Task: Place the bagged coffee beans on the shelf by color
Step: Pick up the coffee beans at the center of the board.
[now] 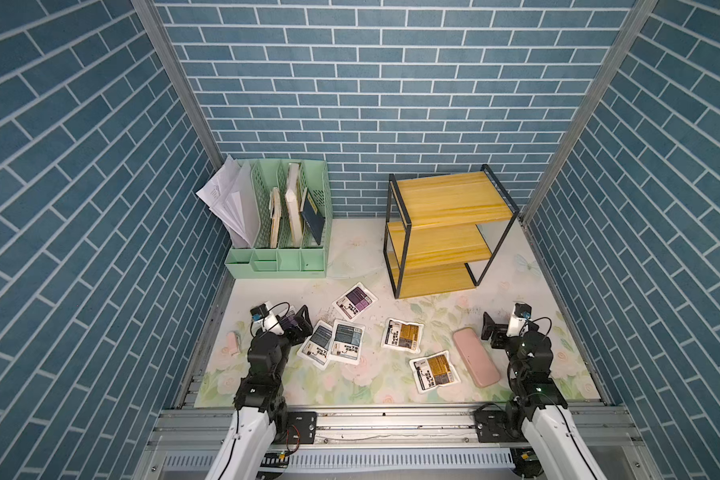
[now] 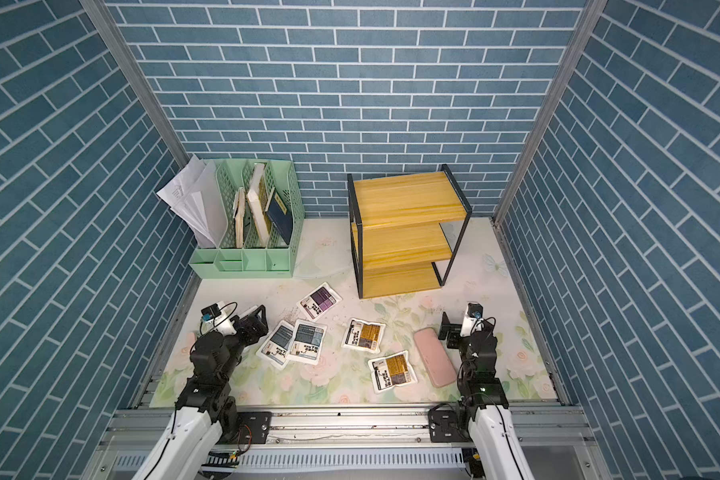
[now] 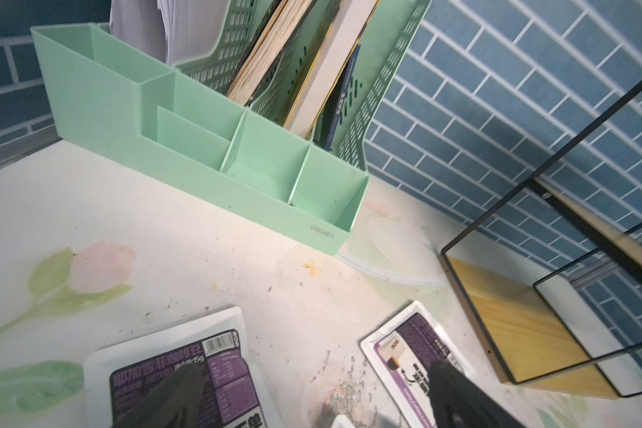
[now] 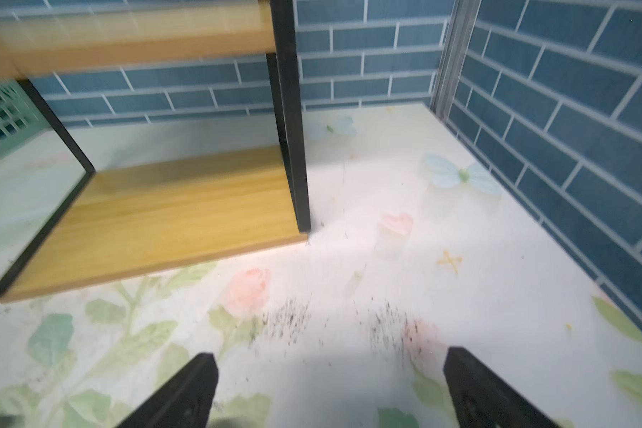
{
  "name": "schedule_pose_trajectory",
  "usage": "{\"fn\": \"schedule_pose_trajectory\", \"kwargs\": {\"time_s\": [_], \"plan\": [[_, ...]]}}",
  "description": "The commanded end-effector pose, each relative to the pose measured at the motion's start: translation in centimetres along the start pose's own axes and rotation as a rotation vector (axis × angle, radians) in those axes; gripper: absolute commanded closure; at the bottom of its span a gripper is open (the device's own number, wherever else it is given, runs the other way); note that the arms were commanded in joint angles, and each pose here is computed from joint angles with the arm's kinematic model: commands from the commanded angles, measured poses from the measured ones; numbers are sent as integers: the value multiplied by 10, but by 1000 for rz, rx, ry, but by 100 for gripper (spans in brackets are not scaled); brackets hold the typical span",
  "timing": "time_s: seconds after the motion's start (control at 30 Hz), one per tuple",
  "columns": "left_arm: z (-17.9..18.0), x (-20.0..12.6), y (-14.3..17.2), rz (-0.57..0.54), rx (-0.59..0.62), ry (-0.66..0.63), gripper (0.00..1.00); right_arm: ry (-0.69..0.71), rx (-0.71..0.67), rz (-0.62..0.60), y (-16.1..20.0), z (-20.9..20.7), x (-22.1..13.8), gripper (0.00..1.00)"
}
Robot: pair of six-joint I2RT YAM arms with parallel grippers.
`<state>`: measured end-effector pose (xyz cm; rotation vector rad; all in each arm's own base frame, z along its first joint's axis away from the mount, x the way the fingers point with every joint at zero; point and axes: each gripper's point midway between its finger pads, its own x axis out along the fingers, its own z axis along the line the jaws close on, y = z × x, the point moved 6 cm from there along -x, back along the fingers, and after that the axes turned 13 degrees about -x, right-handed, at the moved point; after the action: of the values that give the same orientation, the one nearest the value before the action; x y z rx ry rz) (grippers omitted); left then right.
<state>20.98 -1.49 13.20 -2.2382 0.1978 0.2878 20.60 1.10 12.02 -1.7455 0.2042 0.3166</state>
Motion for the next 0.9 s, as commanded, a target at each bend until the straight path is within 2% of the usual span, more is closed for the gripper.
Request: {"fn": "schedule_pose_trajectory", "kwargs": {"time_s": [0.0,0.6,0.73,0.8,0.87], "plan": [[0,96,-45,-249,429,-133,0,212,-92,-178,-44,-21,93,0],[-3,96,-42,-238,447,-103,0,215,-86,-179,-43,-22,92,0],[-5,93,-43,-244,452,-93,0,253,-74,-172,-52,-27,82,0],[-9,93,-48,-240,454,-118,0,304,-19,-115,-62,-38,77,0],[-13,99,-59,-206,437,-189,0,297,17,-102,-72,-40,68,0]]}}
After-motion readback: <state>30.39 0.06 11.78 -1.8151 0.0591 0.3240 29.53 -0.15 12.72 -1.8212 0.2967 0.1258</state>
